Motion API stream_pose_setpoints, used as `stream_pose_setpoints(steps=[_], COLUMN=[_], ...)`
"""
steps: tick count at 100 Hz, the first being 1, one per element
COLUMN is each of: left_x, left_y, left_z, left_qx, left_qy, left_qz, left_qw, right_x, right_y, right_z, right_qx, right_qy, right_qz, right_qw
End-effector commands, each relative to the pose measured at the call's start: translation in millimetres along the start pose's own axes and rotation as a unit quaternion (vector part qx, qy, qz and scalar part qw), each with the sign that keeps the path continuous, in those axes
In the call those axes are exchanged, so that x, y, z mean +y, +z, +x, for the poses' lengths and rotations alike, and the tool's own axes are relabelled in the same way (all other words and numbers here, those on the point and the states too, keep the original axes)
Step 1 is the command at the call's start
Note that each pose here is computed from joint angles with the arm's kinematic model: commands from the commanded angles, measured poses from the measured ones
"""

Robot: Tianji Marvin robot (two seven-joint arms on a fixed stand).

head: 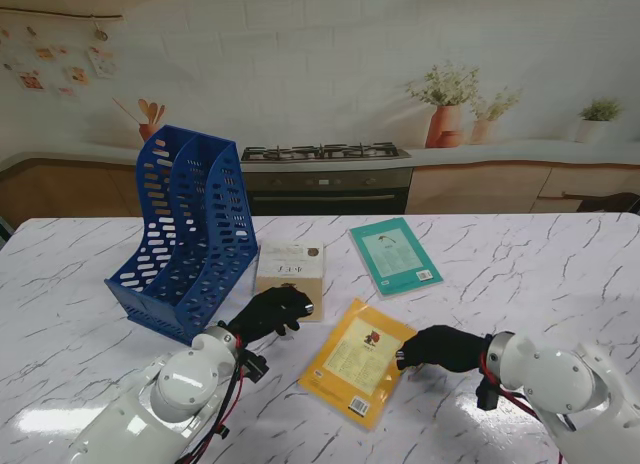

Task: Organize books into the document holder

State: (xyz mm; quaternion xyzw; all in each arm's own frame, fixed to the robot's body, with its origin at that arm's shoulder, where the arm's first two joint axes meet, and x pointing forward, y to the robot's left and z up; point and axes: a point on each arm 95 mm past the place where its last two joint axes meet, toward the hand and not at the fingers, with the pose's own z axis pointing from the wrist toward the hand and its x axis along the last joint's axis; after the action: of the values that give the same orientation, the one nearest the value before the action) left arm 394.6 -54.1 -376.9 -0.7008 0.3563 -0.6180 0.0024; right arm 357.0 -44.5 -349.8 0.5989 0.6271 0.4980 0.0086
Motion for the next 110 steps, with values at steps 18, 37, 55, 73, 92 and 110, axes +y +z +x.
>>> stream_pose_setpoints(steps=[18,37,55,73,92,110], left_x=[15.5,20.0,24.2,26.7,29.2,31.5], left_y=[-1.1,-1.7,-3.9,-6.0,-5.7,-7.5], left_z=[1.3,-1.0,-4.9,-6.4,-5.4,-3.8], left_qx=[-0.008,-0.028,-0.039,-0.052,-0.054,-0.055], left_qy=[-0.009,-0.001,-0.010,-0.015,-0.014,-0.026], left_qz=[-0.051,-0.087,-0.097,-0.111,-0.121,-0.144], left_qw=[0.9986,0.9958,0.9944,0.9923,0.9911,0.9876], right_x=[-6.6,-5.1,0.7,5.5,9.5,11.3], right_y=[8.3,13.2,15.4,18.3,20.2,23.9], right_z=[-12.2,-14.6,-15.5,-18.8,-24.8,-27.1], right_qx=[-0.017,-0.022,-0.025,-0.033,-0.046,-0.052], right_qy=[0.002,-0.001,-0.006,-0.005,-0.014,-0.010], right_qz=[0.012,0.020,0.007,0.000,-0.003,-0.004], right_qw=[0.9998,0.9996,0.9997,0.9994,0.9988,0.9986])
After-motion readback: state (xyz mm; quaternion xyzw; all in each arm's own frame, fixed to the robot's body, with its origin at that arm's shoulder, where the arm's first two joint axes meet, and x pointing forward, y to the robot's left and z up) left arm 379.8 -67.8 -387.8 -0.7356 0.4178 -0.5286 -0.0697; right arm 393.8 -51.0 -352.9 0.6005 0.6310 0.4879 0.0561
